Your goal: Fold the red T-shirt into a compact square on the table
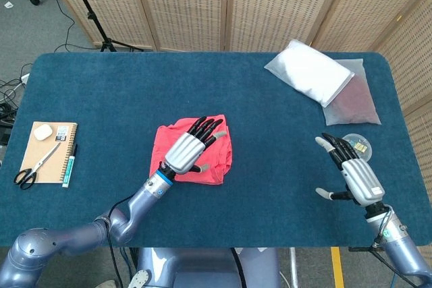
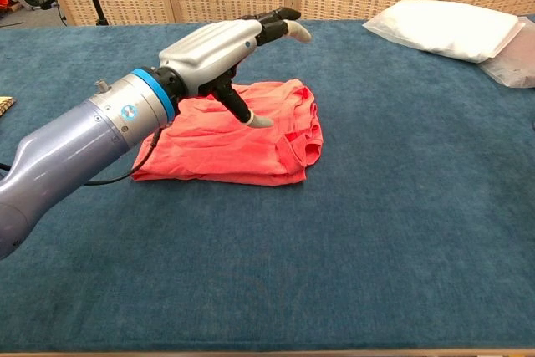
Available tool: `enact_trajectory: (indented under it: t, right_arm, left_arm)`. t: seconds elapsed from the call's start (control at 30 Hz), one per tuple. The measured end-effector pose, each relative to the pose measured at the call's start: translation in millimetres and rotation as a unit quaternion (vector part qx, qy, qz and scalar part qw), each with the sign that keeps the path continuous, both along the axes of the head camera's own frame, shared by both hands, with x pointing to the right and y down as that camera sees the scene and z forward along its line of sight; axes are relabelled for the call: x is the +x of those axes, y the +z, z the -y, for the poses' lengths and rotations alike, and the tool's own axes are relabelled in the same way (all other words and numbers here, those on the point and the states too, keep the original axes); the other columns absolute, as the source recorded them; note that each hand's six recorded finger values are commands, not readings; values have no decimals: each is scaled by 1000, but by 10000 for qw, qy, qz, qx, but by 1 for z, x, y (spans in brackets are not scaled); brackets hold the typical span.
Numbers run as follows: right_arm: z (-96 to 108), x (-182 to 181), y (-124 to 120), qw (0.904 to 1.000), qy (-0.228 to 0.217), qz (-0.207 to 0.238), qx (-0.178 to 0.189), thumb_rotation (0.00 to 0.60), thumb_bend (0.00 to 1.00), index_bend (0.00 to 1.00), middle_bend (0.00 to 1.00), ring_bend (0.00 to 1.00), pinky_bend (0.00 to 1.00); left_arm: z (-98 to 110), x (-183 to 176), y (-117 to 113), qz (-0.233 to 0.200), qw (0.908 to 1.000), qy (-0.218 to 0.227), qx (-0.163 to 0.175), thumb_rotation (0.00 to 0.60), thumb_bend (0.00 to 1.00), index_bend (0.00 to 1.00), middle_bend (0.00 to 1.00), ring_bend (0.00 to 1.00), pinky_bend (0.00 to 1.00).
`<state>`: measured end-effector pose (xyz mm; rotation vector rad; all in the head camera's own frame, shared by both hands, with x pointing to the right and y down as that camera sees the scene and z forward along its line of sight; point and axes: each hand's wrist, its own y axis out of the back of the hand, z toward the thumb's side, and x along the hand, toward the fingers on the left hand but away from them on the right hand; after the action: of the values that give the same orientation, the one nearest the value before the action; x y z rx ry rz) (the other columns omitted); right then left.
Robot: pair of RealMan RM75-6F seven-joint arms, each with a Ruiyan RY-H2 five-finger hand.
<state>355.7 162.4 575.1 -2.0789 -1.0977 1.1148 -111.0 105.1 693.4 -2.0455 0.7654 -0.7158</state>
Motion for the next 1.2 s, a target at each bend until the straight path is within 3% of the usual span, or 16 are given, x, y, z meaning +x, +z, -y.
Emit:
enact_trajectory:
  t: [0.27, 0.6, 1.0, 1.2]
  right_arm:
    - [1, -1, 3, 10000, -4, -13, -38, 600, 0, 0, 0, 0, 0]
    - [3, 3, 4, 9999, 66, 21, -78, 600, 0, 0, 0, 0, 0]
    - [4, 6, 3, 9999, 108, 55, -92, 600, 0, 0, 0, 0, 0]
    - [5, 8, 4, 9999, 116, 54, -106, 600, 0, 0, 0, 0, 0]
  left_arm:
    - [7, 4, 12, -3, 9994, -233, -263, 600, 130, 0, 0, 0, 0]
    - [15, 29, 29, 263, 9987, -354, -245, 600, 139, 0, 0, 0, 0]
    - [4, 64, 49, 553, 9979, -172, -301, 600, 141, 0, 0, 0, 0]
    - [3, 69, 51, 467, 9981, -211, -348, 600, 141, 0, 0, 0, 0]
